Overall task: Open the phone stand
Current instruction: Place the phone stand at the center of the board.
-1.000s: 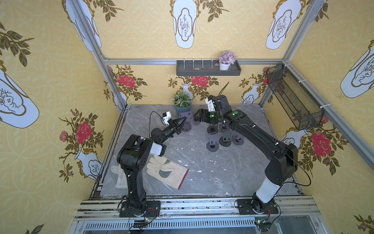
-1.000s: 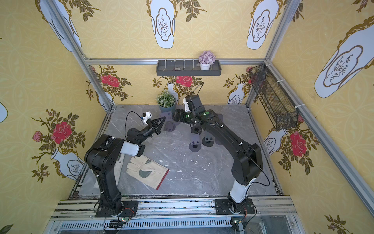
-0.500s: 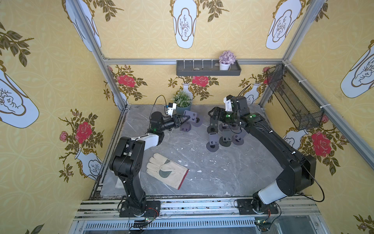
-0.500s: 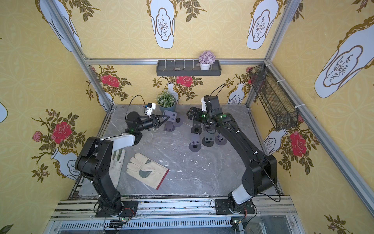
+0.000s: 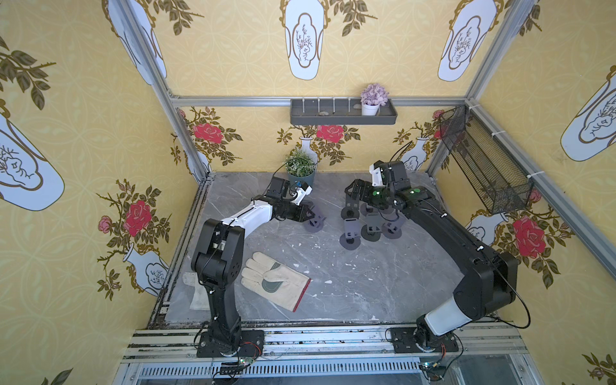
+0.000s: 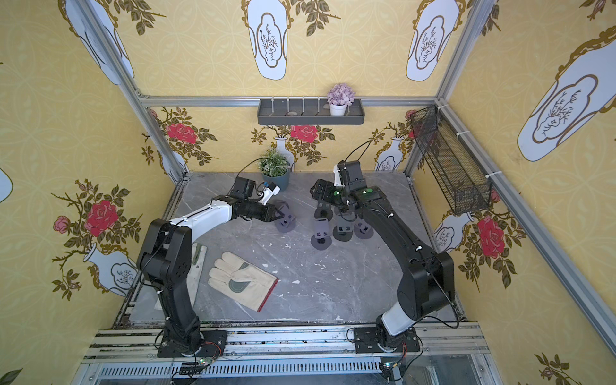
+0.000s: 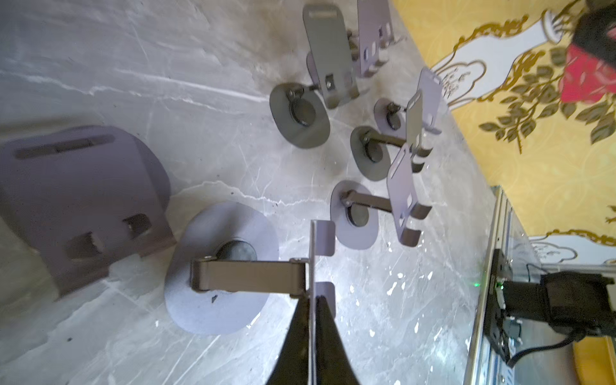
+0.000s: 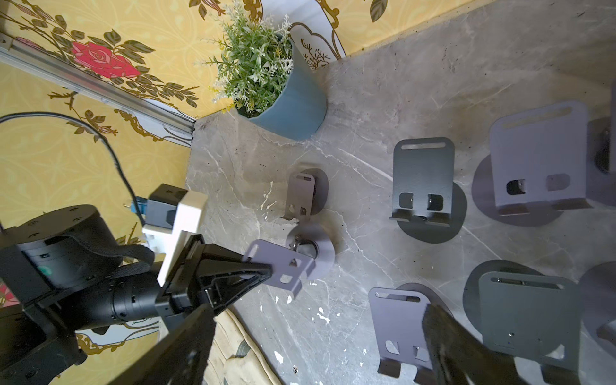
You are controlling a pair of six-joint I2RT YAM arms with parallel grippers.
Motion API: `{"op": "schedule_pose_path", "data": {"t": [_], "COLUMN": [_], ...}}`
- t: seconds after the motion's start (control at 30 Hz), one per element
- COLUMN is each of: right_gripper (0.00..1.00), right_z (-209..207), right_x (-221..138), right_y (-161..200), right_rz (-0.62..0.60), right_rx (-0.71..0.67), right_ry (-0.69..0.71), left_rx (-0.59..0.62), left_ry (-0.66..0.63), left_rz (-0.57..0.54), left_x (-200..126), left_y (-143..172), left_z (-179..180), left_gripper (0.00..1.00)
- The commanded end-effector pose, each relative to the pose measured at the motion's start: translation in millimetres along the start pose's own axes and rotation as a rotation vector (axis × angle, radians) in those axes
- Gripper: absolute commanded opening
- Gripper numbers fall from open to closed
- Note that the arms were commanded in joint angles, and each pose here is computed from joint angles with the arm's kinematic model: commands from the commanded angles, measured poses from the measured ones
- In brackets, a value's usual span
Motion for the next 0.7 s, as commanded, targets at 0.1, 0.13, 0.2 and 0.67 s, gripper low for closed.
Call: {"op": "schedule_pose_path", "data": {"t": [0.1, 0.13, 0.2, 0.67], "right_gripper": [0.98, 0.98, 0.98, 0.98], "right_z": [-2, -2, -3, -9], "right_x": [4, 4, 6, 16], "right_y": [-6, -7, -7, -6], "right_rz": [-0.001, -0.001, 0.004, 0.02], "right_rx": [-0.006, -0.005, -0.005, 0.006], "right_ry": [0.004, 0.005, 0.008, 0.018], "left_rx": [0.027, 0.027, 0.019, 0.004], "left_ry": [0.076, 0.093, 0.106, 0.139], "left_rz": [0.112, 0.115, 0.121, 0.118], "left_x": [16, 17, 20, 25], "left_y": [20, 22, 25, 29], "left_z": [0, -1, 0, 0], "left_gripper": [0.06, 0.04, 0.0, 0.12]}}
Point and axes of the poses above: each gripper's point midway between its finger pads, its own x axis out along the fingers, its own z axis along the line the jaws close on, y = z × x, the point moved 5 cm from there along -x, back along the fingers
